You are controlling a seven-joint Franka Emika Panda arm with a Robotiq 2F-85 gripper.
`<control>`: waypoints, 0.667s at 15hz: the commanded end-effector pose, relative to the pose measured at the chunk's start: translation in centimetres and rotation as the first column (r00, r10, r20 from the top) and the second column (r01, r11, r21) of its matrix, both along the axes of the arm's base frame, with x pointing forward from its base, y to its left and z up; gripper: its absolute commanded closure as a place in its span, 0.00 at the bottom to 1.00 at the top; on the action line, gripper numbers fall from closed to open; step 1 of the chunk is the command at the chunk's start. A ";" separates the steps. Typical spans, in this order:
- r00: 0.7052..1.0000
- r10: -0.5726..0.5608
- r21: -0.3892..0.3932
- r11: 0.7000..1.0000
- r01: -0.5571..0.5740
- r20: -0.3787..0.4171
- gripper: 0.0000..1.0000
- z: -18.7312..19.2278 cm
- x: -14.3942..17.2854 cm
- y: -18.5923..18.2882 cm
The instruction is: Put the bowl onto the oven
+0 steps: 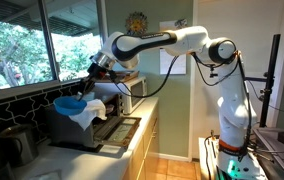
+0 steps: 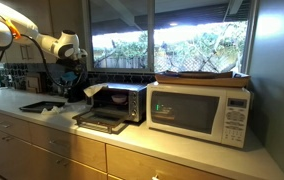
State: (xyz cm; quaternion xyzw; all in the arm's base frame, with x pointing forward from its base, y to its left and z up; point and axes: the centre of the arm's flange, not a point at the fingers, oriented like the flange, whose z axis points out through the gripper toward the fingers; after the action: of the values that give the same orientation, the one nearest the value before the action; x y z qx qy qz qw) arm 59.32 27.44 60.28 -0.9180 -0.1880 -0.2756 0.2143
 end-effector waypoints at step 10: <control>0.892 -0.447 0.121 0.891 0.438 0.069 0.95 6.6 -2.2 -21.6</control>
State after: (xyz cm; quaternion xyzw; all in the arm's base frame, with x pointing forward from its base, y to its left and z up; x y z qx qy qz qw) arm 57.09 5.85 66.92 -0.9103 0.0305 -0.3698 0.1835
